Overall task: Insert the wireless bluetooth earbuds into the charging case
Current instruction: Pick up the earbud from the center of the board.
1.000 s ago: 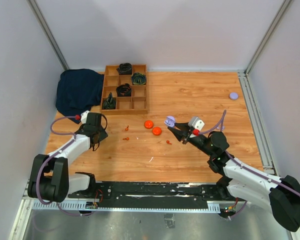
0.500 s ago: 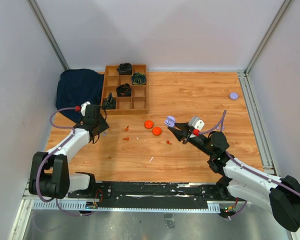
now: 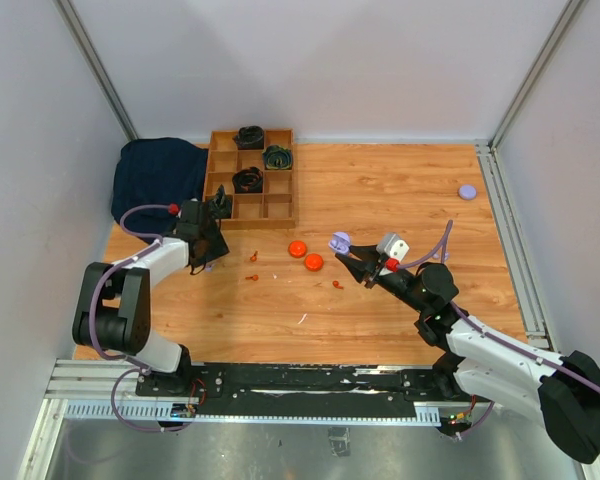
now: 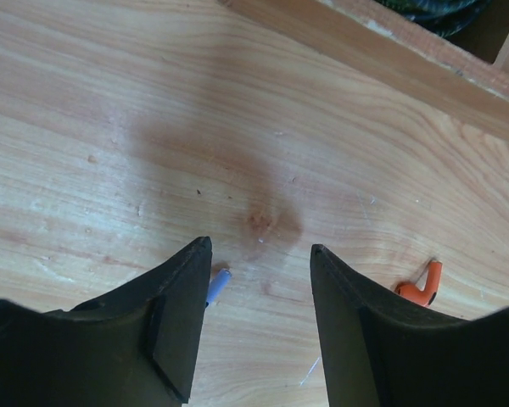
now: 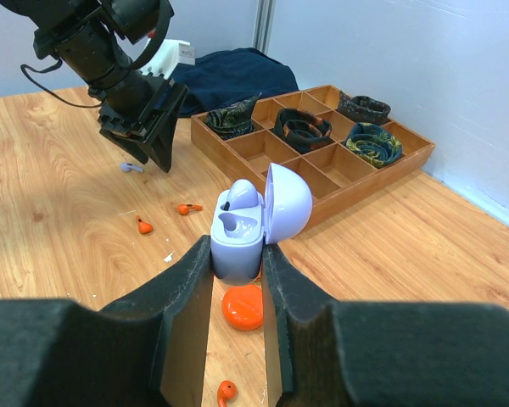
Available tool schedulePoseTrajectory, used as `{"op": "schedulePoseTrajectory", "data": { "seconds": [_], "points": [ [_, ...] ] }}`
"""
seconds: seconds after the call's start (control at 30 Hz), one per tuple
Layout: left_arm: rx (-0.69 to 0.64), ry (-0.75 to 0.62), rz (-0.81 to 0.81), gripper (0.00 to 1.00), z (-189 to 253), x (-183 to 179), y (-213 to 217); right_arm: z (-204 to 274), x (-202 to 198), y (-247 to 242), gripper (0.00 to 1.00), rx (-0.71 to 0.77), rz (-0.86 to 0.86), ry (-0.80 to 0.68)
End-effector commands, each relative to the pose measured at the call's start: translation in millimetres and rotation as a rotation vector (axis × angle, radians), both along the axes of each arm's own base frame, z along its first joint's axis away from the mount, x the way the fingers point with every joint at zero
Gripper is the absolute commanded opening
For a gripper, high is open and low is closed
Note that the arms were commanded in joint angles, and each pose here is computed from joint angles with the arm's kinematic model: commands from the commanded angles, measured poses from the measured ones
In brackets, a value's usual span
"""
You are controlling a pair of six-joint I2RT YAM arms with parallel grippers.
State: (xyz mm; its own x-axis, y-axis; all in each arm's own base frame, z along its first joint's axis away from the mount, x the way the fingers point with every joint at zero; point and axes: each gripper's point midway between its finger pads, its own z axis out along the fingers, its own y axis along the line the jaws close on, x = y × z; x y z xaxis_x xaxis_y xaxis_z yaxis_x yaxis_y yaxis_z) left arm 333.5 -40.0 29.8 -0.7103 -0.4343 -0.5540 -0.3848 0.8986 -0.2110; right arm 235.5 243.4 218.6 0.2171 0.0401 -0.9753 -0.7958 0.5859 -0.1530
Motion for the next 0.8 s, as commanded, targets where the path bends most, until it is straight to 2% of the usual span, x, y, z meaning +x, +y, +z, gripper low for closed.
{"op": "schedulePoseTrajectory", "data": {
  "seconds": [0.0, 0.77],
  "points": [
    [-0.024, -0.006, -0.040, 0.56, 2.1, 8.0, -5.9, 7.0, 3.3, -5.0, 0.05, 0.025, -0.024, -0.023],
    [-0.055, 0.086, -0.118, 0.56, -5.3, -25.7, -19.8, 5.9, 3.4, -4.8, 0.06, 0.026, -0.024, -0.017]
  ]
}}
